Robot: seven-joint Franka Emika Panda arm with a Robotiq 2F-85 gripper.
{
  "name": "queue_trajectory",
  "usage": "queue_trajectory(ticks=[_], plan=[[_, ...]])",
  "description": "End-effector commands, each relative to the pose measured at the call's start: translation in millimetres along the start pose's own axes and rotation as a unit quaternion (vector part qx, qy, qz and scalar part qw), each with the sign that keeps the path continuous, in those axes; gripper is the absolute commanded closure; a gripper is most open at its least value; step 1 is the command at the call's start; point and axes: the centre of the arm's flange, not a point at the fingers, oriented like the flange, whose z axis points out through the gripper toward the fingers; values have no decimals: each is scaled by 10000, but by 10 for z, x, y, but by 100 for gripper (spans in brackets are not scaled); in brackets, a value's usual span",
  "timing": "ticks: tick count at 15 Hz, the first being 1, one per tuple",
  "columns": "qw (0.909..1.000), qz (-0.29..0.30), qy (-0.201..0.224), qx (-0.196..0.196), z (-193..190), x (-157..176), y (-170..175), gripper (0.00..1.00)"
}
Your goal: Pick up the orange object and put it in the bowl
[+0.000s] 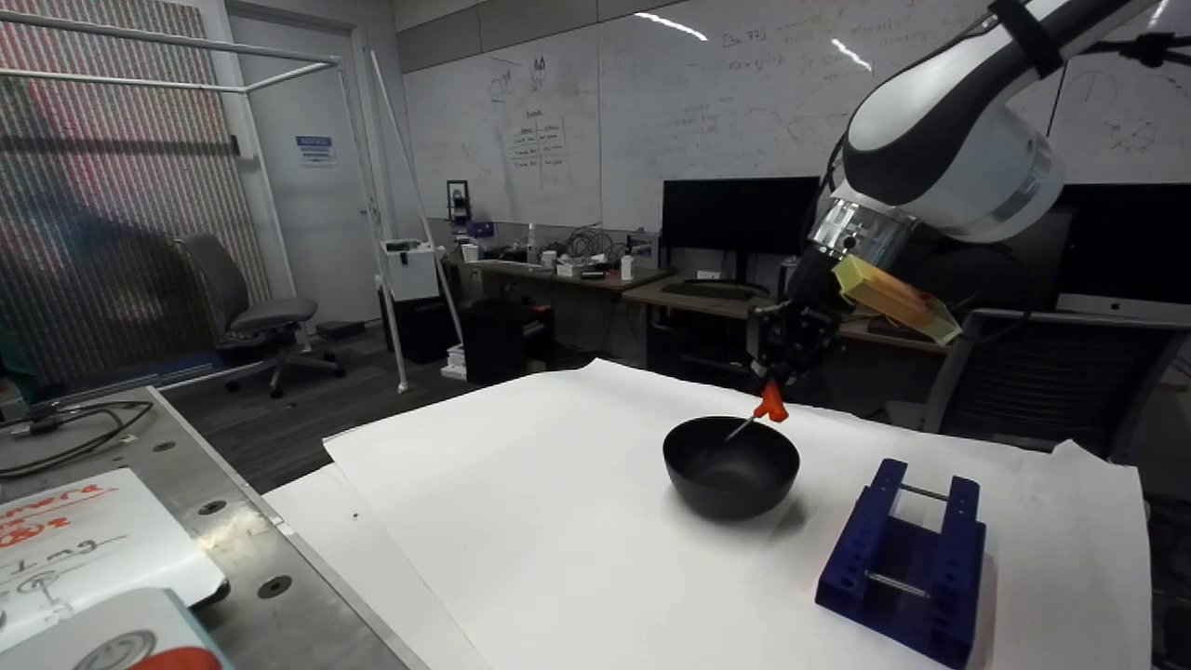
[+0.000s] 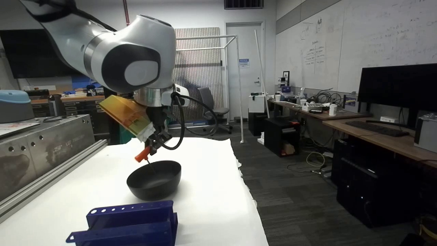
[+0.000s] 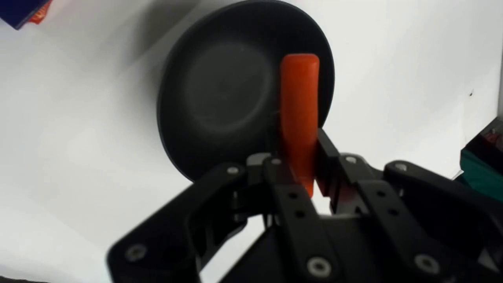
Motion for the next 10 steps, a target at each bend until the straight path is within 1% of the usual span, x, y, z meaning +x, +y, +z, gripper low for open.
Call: queue_trajectory(ticks=[1, 2, 3, 4, 9, 10], plan=[[9993, -7, 377, 70, 47, 2, 168, 89], [9986, 12, 517, 120, 76, 18, 198, 60], [9979, 56, 615, 179, 96, 37, 224, 49], [9976, 83, 652, 216, 118, 51, 246, 42], [9969, 157, 665, 379, 154, 80, 289, 3], [9970, 147, 649, 391, 141, 78, 286, 0]])
